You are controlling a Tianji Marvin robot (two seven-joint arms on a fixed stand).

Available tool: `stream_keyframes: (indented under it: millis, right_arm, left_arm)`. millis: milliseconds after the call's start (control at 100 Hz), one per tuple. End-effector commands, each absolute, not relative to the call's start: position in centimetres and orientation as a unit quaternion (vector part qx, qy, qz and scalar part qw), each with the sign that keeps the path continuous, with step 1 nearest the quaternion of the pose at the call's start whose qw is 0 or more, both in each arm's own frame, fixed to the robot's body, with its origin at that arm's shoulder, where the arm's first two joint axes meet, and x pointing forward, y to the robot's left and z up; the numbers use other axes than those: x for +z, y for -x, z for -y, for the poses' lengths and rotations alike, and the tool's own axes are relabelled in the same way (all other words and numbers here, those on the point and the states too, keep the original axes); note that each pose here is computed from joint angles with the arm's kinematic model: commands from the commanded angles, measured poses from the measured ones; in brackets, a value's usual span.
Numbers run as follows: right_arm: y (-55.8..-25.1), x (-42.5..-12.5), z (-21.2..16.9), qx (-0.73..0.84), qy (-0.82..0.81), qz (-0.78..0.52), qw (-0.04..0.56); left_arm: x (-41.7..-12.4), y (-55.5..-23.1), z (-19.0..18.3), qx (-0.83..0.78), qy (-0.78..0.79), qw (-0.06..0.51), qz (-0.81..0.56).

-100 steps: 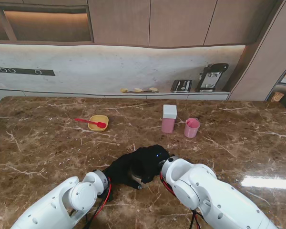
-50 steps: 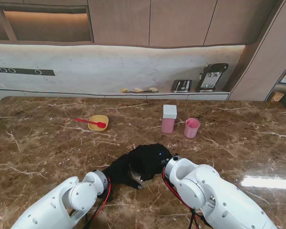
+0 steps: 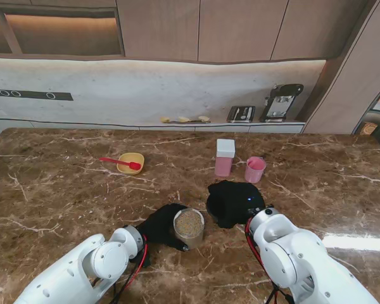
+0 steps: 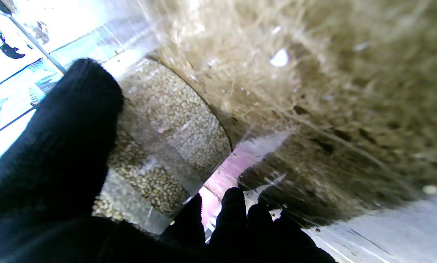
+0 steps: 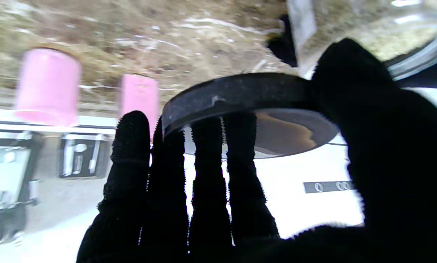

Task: Measure grain into the airtight container

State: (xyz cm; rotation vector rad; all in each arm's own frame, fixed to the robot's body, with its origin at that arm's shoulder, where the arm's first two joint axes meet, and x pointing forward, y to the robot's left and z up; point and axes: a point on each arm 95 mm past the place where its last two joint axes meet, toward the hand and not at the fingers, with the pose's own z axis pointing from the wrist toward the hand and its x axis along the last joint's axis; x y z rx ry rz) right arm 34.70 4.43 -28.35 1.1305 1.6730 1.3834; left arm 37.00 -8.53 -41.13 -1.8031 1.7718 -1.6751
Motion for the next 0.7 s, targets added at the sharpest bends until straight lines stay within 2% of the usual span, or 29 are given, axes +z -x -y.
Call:
stream_keyframes:
  millis: [0, 320, 690]
  right_arm:
    - [-34.2, -29.7, -3.2, 0.505, -0.449, -0.652, 0.344]
    - [-32.8, -32.9, 0.7, 0.438, -0.489, -0.653, 0.376]
    - [-33.0, -36.0, 1.7, 0.414, -0.498, -0.651, 0.396]
  left_arm:
    - [-44.9, -34.9, 6.8, -0.499, 0.621, 0.048, -0.602]
    - [-44.7, -35.0, 6.7, -0.499, 0.619, 0.052, -0.605]
    - [-44.5, -35.2, 6.5, -0.498, 0.616, 0.056, -0.607]
